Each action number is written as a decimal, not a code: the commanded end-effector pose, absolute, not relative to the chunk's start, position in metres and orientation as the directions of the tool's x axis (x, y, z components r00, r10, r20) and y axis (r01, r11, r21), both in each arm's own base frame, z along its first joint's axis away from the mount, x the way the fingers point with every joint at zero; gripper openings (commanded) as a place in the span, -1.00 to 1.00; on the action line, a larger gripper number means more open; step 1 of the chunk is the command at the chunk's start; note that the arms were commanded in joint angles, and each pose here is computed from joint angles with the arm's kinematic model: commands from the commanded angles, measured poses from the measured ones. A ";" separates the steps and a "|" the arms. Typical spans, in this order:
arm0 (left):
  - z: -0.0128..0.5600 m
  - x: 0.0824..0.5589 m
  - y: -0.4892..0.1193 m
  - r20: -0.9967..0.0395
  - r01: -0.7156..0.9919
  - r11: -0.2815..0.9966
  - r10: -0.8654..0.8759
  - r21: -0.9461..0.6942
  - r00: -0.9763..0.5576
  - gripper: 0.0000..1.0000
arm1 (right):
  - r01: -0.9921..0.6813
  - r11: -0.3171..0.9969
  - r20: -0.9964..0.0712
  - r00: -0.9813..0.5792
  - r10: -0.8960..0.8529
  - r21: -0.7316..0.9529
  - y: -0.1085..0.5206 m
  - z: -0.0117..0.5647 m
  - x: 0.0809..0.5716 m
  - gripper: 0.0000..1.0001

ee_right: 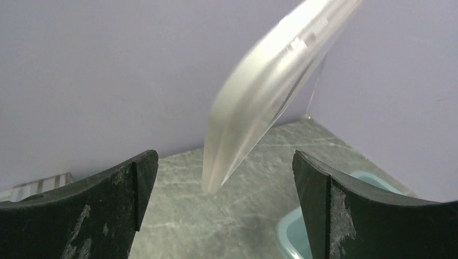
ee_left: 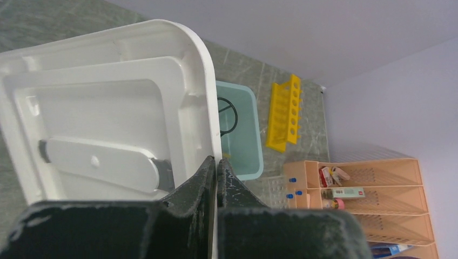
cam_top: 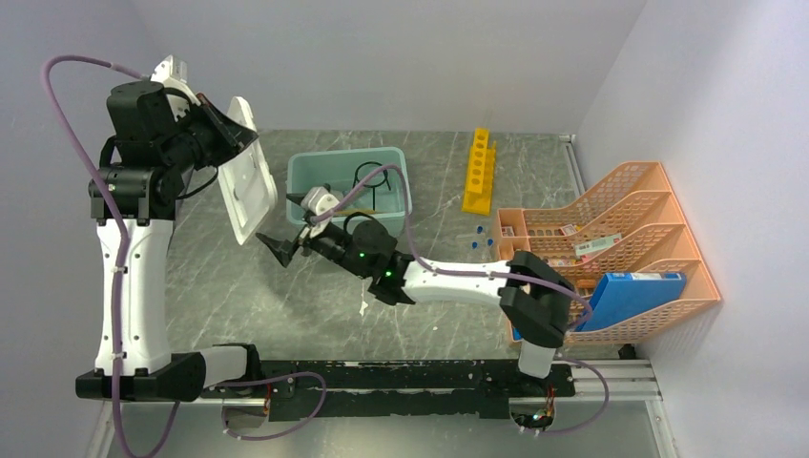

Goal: Organize the chemistry lab equipment
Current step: Pick up the storage box lid at the center of the board.

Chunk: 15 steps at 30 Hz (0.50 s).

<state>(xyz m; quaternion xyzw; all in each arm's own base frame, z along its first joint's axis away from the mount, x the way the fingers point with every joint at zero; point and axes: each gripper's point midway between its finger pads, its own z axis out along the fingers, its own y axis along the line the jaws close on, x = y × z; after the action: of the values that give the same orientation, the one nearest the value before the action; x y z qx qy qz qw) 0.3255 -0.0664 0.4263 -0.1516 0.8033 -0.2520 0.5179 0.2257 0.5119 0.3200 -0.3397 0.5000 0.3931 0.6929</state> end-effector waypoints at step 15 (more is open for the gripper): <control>0.450 0.322 -0.073 -0.765 0.088 0.797 -0.533 -0.598 -0.362 -0.90 | -0.751 0.658 -0.902 0.242 0.357 0.058 0.557 0.336 0.269 0.37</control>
<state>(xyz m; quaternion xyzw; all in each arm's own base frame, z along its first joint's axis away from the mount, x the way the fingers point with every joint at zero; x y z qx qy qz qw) 0.3269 -0.0755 0.4240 -0.1532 0.7996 -0.2808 0.5082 0.2596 0.5682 0.3089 -0.2581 0.5084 0.3632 0.7369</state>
